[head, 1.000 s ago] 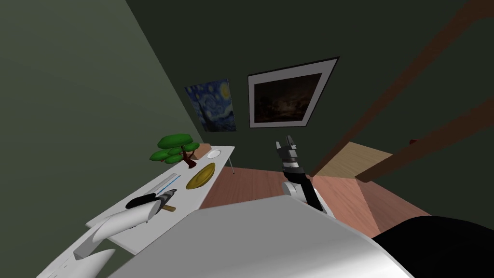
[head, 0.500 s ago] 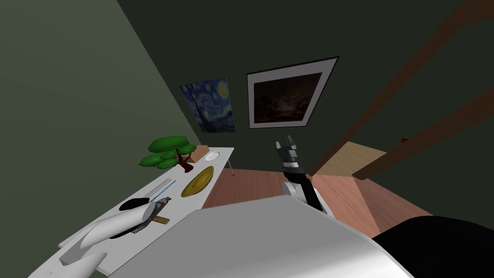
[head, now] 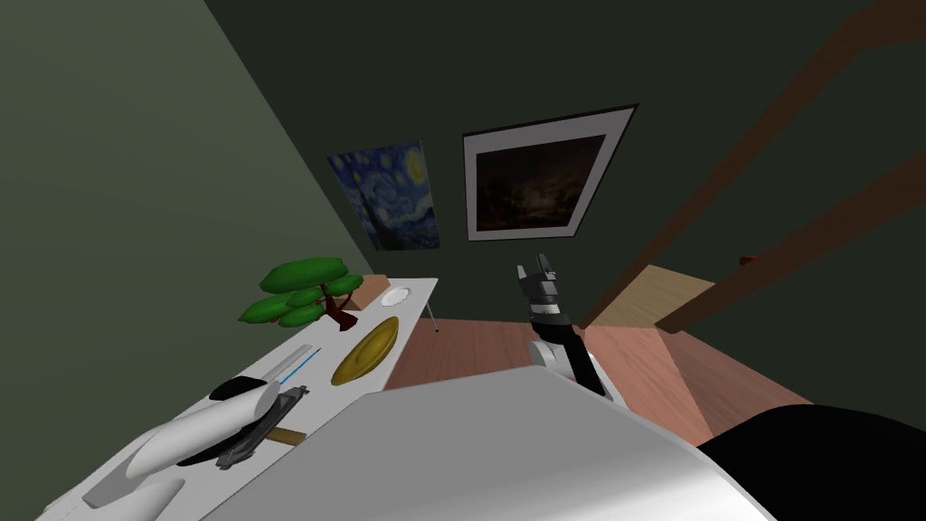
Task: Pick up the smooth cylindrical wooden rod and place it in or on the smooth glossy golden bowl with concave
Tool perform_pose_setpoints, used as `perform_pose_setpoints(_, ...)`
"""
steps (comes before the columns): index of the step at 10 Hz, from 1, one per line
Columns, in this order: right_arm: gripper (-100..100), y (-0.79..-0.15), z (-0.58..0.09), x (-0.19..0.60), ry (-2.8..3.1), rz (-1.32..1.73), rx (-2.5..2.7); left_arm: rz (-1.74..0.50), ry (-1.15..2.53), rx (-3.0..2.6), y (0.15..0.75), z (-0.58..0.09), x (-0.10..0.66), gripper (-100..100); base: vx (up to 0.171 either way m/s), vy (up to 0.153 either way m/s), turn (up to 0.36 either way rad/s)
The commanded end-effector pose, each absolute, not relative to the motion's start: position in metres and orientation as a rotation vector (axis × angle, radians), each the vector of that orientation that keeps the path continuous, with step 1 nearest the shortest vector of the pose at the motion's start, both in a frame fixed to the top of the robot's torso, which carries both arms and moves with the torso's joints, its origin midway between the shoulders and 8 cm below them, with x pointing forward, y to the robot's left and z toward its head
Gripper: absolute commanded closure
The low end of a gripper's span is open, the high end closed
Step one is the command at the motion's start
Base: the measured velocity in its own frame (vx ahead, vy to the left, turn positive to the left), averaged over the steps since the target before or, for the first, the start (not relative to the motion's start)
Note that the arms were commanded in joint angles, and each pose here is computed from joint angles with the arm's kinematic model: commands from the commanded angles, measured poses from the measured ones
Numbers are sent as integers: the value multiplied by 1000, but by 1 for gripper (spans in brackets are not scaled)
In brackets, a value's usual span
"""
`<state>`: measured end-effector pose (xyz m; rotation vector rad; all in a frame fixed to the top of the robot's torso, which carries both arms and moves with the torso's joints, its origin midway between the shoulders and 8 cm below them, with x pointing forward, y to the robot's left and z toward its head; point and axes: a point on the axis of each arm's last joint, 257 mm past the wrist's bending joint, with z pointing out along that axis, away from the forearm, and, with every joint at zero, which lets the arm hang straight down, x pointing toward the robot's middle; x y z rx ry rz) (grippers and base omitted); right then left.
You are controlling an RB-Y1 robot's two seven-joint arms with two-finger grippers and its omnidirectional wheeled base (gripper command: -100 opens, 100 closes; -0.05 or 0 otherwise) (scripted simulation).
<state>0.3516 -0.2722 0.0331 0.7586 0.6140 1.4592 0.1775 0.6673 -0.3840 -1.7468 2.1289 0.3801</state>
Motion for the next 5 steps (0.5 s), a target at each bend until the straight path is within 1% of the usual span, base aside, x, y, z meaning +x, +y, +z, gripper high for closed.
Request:
perform_pose_setpoints(1, 0, -272, 33, 352, 614, 1459, 759, 399, 2161, -1784, 663, -387, 164, -100, 45, 47, -38)
perform_pose_setpoints(5, 0, -272, 33, 352, 614, 1459, 759, 431, 2259, -1898, 655, -397, 125, -100, 47, 56, -53)
